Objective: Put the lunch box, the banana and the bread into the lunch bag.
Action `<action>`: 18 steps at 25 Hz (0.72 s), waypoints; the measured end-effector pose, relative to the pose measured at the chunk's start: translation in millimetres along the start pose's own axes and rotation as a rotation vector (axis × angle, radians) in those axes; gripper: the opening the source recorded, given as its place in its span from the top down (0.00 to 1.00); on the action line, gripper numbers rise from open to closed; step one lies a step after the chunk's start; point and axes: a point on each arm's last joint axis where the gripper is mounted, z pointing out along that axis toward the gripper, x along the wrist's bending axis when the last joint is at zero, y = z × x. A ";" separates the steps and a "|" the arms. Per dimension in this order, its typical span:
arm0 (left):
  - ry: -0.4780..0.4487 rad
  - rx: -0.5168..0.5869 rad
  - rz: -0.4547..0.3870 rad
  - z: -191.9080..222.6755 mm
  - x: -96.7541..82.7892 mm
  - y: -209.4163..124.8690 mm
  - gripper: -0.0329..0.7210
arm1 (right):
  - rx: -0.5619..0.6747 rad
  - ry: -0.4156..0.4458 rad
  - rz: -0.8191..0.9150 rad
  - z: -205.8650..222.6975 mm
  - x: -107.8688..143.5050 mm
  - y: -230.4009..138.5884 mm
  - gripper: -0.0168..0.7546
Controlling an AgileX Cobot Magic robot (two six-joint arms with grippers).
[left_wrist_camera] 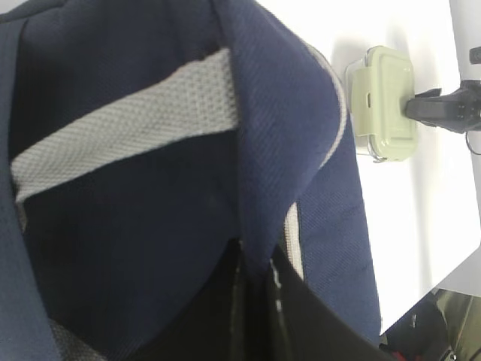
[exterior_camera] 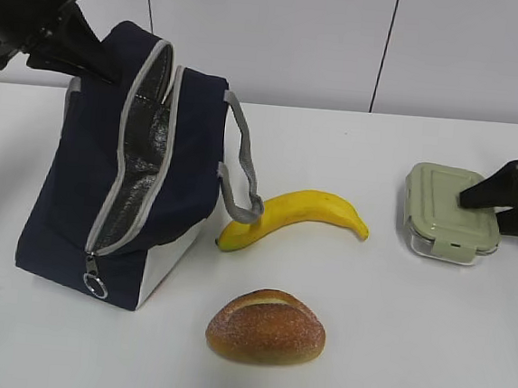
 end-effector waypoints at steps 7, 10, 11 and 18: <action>0.007 0.002 0.003 0.0 0.6 -0.2 0.98 | 0.008 0.015 0.011 7.9 -1.4 -0.9 0.23; 0.010 0.003 0.005 0.0 0.9 -0.3 0.98 | 0.006 0.016 0.028 7.8 -1.3 -0.7 0.27; 0.010 0.003 0.005 0.0 0.9 -0.3 0.98 | 0.007 0.018 0.039 7.8 -1.2 -0.7 0.30; 0.012 0.004 0.006 0.0 1.1 -0.3 0.98 | 0.019 0.042 0.079 7.5 1.2 -1.3 0.45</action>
